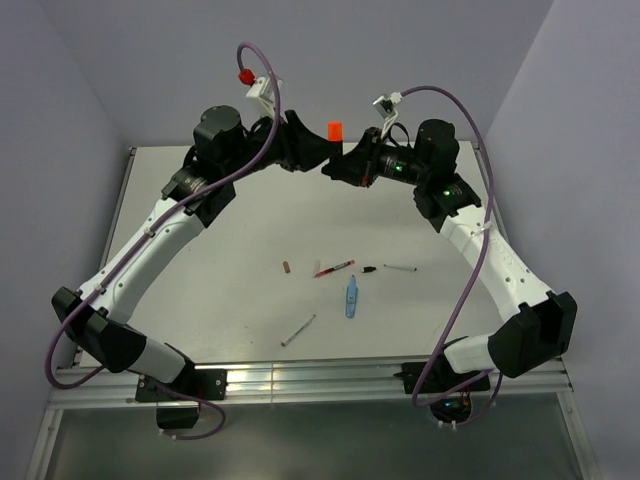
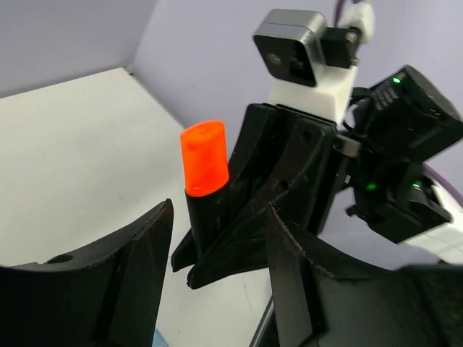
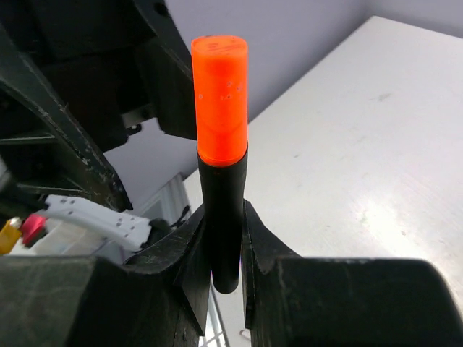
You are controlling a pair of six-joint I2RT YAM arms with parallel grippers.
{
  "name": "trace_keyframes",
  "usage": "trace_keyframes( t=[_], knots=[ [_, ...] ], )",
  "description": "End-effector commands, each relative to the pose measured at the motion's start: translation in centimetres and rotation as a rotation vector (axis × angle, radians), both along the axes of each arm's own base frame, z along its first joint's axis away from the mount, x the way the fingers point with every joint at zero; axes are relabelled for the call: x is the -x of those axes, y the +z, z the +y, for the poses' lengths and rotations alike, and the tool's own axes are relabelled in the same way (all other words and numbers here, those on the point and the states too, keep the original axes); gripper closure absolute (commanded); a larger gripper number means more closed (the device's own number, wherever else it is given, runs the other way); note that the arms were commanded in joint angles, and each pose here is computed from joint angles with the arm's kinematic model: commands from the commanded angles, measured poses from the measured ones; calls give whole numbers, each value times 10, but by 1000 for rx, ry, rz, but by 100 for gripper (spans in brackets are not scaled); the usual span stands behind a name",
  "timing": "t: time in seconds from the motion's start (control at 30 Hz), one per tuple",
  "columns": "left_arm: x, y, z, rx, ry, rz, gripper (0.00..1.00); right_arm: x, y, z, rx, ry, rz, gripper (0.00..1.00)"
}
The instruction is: Insert the pens into the pen caps
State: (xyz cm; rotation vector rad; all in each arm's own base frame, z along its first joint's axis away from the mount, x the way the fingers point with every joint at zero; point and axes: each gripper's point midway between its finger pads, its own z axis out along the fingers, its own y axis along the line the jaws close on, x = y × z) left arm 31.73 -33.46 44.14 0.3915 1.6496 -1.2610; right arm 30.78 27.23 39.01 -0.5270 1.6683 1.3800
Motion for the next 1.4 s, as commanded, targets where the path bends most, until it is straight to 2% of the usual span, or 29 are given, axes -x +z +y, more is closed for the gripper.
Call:
trace_keyframes(
  t=[0.0,0.2,0.37,0.7,0.73,0.77,0.97,1.0,1.1,1.13,1.17,1.2,1.23,1.3,1.33,1.37],
  knots=[
    [-17,-4,8,-83,138,-16,42,-4,22,-7,51,-116,-107,100],
    [-27,-12,1,-141,208,-26,43,-7,19,-6,111,-184,-131,100],
    [-34,-21,-4,-155,253,6,48,-7,20,-4,115,-198,-127,100],
    [-37,-44,-15,-157,235,85,54,-12,15,-1,130,-232,-99,100],
    [-37,-46,-15,-161,231,90,56,-11,15,0,132,-232,-102,100],
    [-36,-53,-15,-166,226,105,66,-10,15,1,131,-228,-102,100],
    [-41,-74,-12,-157,185,182,97,-3,11,5,130,-183,-104,100],
    [-43,-77,-10,-157,187,188,100,-4,10,5,132,-183,-104,100],
    [-53,-88,3,-163,202,218,100,-5,6,3,142,-192,-100,100],
    [-59,-90,12,-162,221,227,100,-5,6,3,143,-194,-104,98],
    [-61,-95,16,-167,224,234,100,-4,6,2,146,-194,-104,90],
    [-61,-95,22,-169,223,235,100,-4,3,1,152,-197,-104,81],
    [-66,-96,31,-174,240,235,100,-4,0,1,158,-199,-101,63],
    [-68,-98,43,-188,260,236,100,-5,-5,-3,174,-209,-97,52],
    [-74,-101,53,-201,283,235,100,-5,-8,-4,182,-213,-93,38],
    [-74,-108,60,-221,292,251,100,-4,-10,-6,189,-215,-92,32]
  ],
)
